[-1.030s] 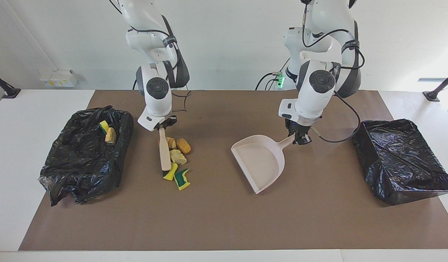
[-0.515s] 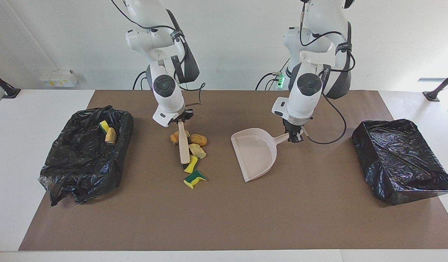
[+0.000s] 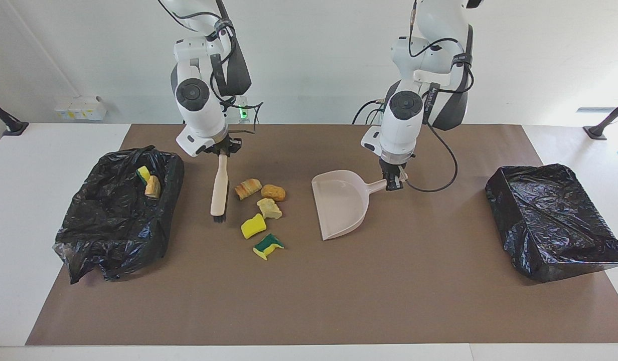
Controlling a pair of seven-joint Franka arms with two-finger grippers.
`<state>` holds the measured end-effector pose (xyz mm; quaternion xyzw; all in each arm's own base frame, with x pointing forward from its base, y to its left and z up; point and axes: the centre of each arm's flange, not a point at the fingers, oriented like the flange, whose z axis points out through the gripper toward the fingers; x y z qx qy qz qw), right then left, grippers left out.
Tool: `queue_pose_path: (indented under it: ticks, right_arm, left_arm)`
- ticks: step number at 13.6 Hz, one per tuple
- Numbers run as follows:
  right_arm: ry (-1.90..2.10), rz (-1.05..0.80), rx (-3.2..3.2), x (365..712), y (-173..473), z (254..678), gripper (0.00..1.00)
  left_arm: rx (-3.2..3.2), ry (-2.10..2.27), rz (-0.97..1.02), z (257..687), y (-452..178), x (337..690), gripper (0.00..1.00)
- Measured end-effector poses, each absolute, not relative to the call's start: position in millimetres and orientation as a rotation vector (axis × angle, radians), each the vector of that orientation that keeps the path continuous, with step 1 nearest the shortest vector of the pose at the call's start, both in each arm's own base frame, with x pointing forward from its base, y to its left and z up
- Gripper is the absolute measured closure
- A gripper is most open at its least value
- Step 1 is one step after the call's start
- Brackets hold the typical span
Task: Sweep and dump trash in bin
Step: 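Sweep the scraps with the brush toward the dustpan held by the left gripper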
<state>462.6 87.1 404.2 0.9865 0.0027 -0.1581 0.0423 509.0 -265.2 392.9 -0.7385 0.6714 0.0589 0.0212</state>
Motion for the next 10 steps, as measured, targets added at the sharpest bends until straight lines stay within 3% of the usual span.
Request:
queue_pose_path:
  ticks: [4, 10]
  right_arm:
    - [0.033, -0.471, 2.952, 422, 80, 374, 0.74]
    - [0.105, -0.498, 2.98, 407, 131, 337, 0.74]
  left_arm:
    - [-2.292, 2.072, 0.151, 381, -282, 502, 0.68]
    - [-2.236, 2.13, 0.111, 375, -281, 504, 0.68]
